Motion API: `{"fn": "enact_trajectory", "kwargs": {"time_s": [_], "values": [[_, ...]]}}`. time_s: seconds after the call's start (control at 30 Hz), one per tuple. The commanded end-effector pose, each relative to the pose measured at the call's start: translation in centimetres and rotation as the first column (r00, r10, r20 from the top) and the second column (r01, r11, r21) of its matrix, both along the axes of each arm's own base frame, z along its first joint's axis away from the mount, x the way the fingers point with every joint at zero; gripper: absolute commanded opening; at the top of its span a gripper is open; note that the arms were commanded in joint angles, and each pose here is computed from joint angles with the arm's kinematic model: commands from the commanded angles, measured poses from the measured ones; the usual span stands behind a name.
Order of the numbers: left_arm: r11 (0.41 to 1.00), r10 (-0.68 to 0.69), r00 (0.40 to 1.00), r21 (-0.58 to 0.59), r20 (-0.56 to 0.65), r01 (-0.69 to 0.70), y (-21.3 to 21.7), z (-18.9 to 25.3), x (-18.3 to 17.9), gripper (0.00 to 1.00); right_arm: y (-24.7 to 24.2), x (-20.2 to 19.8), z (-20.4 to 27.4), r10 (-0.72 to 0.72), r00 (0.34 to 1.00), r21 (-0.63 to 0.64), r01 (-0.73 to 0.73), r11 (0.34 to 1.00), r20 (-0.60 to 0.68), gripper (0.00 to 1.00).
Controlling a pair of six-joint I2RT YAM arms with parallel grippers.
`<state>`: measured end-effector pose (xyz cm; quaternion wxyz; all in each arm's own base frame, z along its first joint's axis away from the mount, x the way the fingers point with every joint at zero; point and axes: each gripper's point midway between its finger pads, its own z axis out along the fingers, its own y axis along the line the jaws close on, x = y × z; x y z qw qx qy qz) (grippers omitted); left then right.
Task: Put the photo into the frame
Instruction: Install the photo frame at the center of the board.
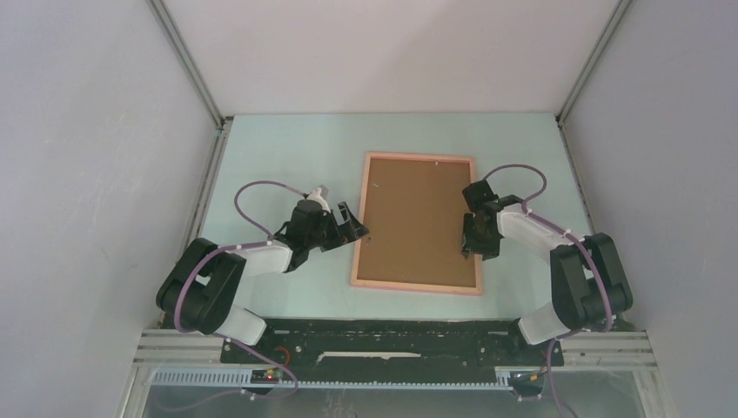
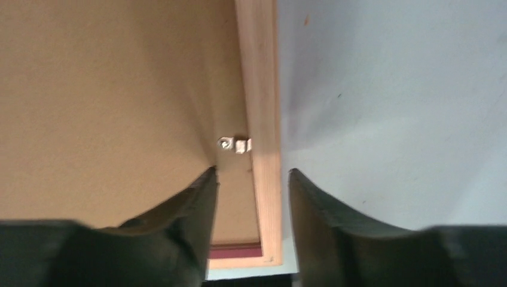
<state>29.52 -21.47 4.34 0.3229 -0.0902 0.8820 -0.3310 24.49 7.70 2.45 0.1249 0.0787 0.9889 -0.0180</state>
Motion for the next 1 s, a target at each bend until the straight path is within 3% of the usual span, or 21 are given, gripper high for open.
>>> {"fn": "enact_trajectory", "kwargs": {"time_s": [0.0, 0.13, 0.3, 0.57, 0.77, 0.97], "values": [[1.000, -0.002, 1.000, -0.016, 0.023, 0.003, -0.3, 0.6, 0.4, 1.00, 1.6, -0.4, 2.1, 0.027, 0.997, 0.060, -0.031, 0.998, 0.067, 0.61], [1.000, -0.017, 0.999, -0.016, 0.043, 0.018, -0.4, 1.1, 0.2, 1.00, 2.2, 0.9, 2.9, 0.018, 0.991, 0.110, -0.033, 0.993, 0.136, 0.71], [0.999, -0.042, 0.999, 0.011, 0.021, 0.042, -0.2, 1.5, -0.3, 1.00, 2.9, 4.0, 2.4, -0.044, 0.978, 0.174, 0.008, 0.985, 0.202, 0.74], [0.951, -0.049, 0.997, 0.302, -0.062, 0.065, 1.5, 2.4, -1.7, 0.99, 2.2, 6.2, -0.5, -0.060, 0.979, 0.130, 0.035, 0.991, 0.195, 0.73], [0.917, -0.053, 0.993, 0.388, -0.108, 0.091, 0.4, 2.5, -0.8, 0.94, 1.6, 6.4, -1.3, -0.062, 0.978, 0.124, 0.037, 0.992, 0.201, 0.69], [0.896, -0.055, 0.985, 0.427, -0.166, 0.122, -0.5, 1.4, -0.5, 0.97, 0.5, 6.0, -0.6, -0.097, 0.966, 0.114, 0.071, 0.991, 0.240, 0.69]]}}
